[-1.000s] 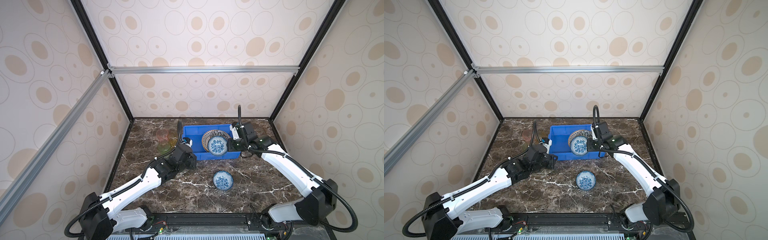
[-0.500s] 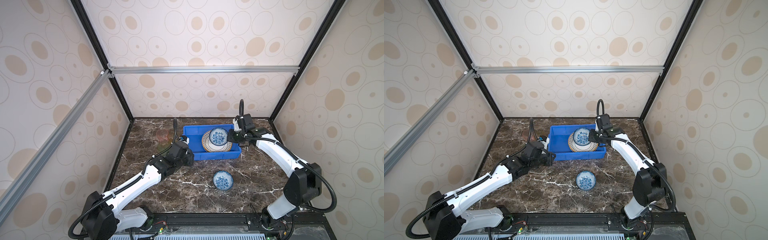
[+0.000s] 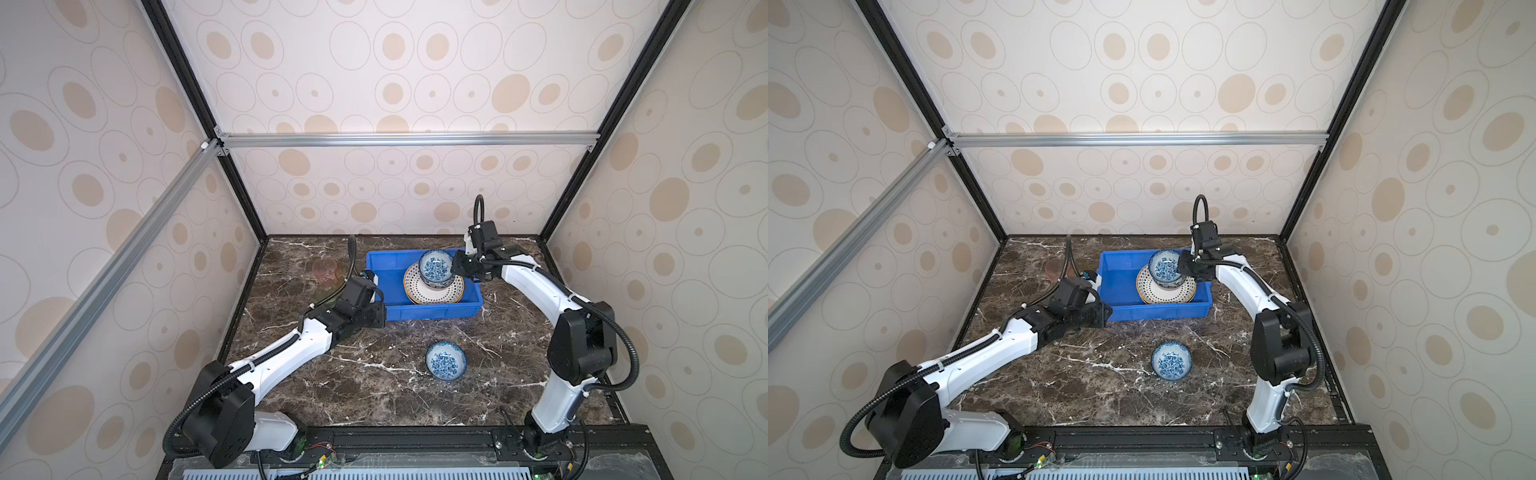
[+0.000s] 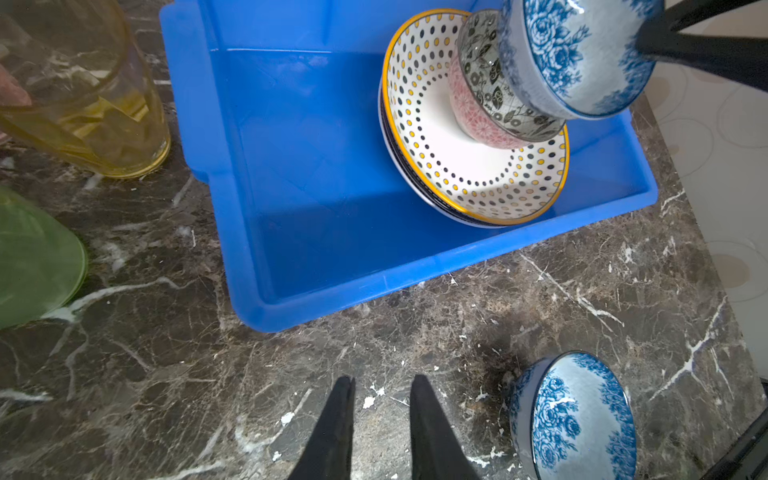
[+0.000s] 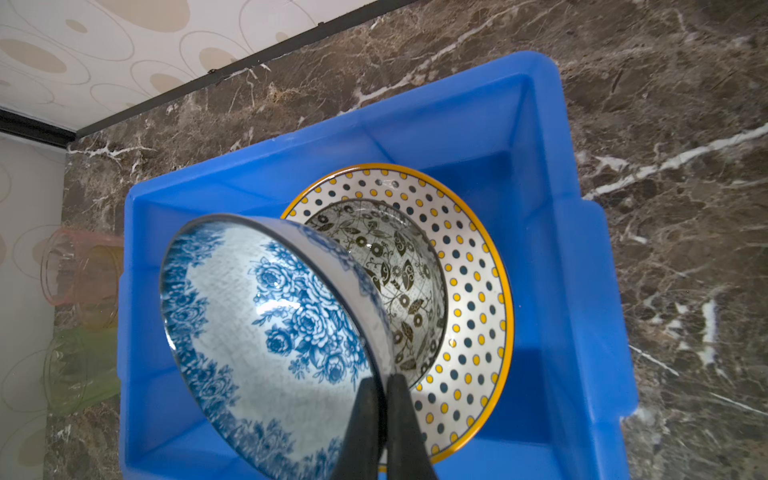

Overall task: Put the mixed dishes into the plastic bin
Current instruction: 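Carry the blue-floral bowl over the bin and lower it onto the leaf-patterned bowl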

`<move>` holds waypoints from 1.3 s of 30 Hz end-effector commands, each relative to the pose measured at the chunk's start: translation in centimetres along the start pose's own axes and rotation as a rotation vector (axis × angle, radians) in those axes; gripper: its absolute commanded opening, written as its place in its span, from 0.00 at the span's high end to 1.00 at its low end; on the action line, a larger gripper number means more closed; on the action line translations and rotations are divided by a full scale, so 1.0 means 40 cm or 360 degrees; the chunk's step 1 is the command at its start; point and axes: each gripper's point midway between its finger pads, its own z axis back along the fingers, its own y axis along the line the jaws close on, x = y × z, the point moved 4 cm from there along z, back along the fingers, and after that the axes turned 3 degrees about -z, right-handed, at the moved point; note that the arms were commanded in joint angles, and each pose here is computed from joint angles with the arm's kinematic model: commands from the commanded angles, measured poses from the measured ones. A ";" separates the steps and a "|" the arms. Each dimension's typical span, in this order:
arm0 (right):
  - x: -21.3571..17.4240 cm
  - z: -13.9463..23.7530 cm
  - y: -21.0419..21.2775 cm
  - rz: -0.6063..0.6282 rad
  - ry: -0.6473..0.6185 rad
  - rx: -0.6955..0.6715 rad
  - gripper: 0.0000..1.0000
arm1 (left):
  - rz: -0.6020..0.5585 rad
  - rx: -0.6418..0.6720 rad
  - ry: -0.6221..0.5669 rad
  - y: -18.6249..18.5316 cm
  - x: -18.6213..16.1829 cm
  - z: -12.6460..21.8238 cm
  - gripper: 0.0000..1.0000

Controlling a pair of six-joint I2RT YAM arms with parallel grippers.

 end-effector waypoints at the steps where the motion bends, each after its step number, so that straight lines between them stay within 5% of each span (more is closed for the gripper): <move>1: 0.044 0.013 0.027 -0.0022 -0.0068 0.0072 1.00 | -0.0034 -0.0057 -0.0062 -0.010 0.052 -0.004 0.75; 39: -0.014 -0.110 -0.025 -0.0127 0.0197 -0.0069 1.00 | 0.0003 -0.0047 -0.0054 0.012 0.064 -0.003 0.74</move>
